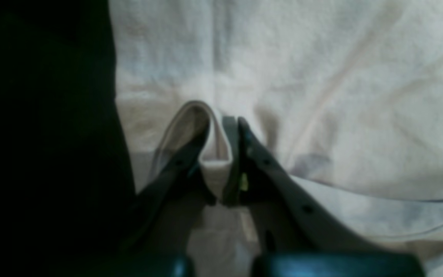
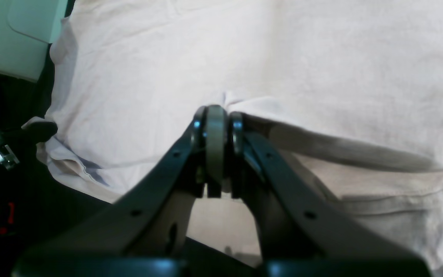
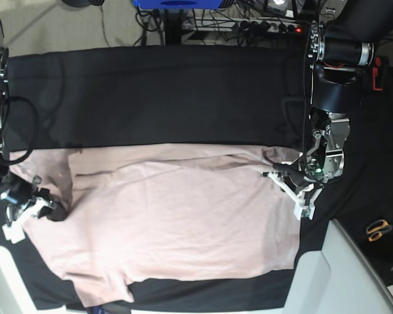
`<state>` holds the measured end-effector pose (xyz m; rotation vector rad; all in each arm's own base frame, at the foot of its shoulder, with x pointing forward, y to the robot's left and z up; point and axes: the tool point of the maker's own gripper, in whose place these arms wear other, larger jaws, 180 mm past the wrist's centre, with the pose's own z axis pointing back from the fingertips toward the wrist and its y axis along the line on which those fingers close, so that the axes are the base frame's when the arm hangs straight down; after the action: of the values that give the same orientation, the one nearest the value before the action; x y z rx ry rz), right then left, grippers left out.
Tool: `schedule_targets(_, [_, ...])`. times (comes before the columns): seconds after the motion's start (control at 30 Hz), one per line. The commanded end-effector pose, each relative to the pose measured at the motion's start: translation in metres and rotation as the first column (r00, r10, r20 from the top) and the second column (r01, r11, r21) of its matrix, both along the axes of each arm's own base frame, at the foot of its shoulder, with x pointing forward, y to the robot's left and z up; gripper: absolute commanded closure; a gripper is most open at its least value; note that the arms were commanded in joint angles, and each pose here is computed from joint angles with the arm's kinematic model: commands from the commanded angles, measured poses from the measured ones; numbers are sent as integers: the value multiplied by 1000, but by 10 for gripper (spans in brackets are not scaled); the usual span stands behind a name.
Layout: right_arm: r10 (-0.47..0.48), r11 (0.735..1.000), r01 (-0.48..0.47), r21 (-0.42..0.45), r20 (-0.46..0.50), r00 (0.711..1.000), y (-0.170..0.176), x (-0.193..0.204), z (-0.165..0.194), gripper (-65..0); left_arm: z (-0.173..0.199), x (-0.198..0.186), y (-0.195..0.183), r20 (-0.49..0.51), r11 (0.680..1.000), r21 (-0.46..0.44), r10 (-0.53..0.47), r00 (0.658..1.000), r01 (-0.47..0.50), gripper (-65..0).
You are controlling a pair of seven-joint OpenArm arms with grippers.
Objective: Fold the T-shirt properly
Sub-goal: 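Lower the held edge and open both grippers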
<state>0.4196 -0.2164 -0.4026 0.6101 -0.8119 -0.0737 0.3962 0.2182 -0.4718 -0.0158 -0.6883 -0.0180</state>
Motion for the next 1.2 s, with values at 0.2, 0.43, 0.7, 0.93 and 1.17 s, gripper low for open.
schedule_targets(0.2, [-22,1000,21,12,87,996,-9,19,29,-2,32,30,5,92,1000,1,8,996,-8,0])
schedule_targets(0.43, [-21,1000,20,10,100,995,-9,24,35,0,38,32,3,111,1000,9,-4,994,3,0])
schedule_targets(0.7, [-15,1000,13,22,102,995,-1,26,34,0,38,32,2,118,1000,4,-3,993,3,0])
schedule_targets(0.93, [-66,997,59,52,145,987,-4,27,35,-15,41,33,7,128,1000,-5,17,992,-17,-81])
schedule_targets(1.17, [-131,989,119,85,154,979,-19,22,36,-332,68,35,64,211,967,-105,248,945,-230,-517])
